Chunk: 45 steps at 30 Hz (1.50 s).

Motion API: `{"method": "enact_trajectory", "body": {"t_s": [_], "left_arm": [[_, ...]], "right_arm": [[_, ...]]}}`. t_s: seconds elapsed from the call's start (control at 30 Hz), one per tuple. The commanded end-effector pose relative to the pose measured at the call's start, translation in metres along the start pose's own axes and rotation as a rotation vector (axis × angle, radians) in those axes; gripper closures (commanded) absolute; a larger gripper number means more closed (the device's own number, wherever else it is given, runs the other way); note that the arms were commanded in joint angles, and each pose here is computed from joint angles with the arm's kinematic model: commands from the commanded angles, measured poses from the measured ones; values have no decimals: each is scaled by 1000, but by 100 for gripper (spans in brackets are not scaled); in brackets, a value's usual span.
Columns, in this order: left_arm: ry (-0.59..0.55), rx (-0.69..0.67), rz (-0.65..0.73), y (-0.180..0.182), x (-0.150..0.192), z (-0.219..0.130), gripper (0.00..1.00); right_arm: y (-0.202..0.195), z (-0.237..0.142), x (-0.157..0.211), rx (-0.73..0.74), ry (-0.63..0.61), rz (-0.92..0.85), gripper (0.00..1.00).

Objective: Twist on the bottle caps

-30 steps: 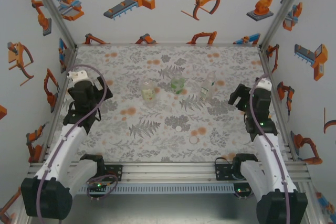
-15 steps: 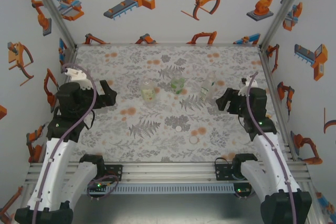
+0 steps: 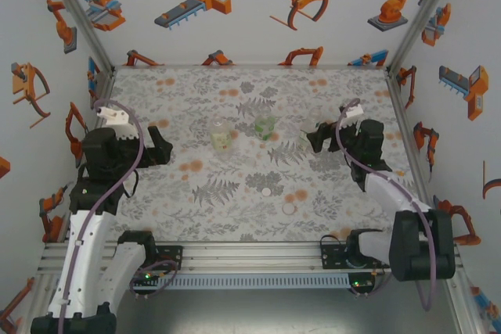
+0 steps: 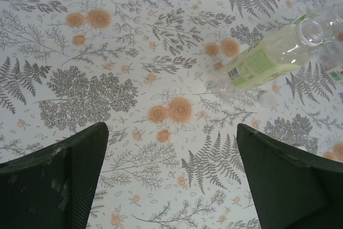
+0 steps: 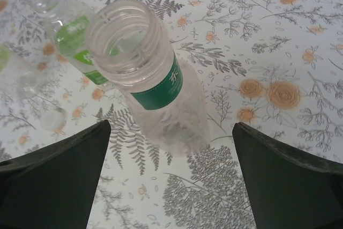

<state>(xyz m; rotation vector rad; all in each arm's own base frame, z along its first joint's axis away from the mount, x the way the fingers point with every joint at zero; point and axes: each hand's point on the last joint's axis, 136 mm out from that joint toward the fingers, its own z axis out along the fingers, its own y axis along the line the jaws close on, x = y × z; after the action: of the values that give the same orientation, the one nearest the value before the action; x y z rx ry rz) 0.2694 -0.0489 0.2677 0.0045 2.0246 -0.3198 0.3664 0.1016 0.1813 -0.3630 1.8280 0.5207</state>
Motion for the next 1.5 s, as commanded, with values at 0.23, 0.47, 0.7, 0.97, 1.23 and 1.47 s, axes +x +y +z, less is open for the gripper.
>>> {"method": "enact_trajectory", "body": {"t_s": [0.23, 0.47, 0.7, 0.97, 1.23, 1.47], "left_arm": [[-4, 37, -6, -3, 2, 1, 3], [-1, 36, -8, -2, 2, 1, 3], [-3, 36, -8, -2, 2, 1, 3], [-54, 153, 2, -23, -7, -6, 3], [-119, 431, 116, -88, -15, -28, 3], [-173, 700, 221, -154, -10, -59, 2]], "right_arm": [[16, 41, -18, -222, -131, -161, 15], [10, 52, -11, -222, -150, -151, 28], [14, 51, -11, -246, -155, -150, 46], [17, 33, -31, -209, -201, -105, 55], [42, -2, -56, -238, -178, 89, 63], [102, -32, -73, -330, -78, 88, 64]]}}
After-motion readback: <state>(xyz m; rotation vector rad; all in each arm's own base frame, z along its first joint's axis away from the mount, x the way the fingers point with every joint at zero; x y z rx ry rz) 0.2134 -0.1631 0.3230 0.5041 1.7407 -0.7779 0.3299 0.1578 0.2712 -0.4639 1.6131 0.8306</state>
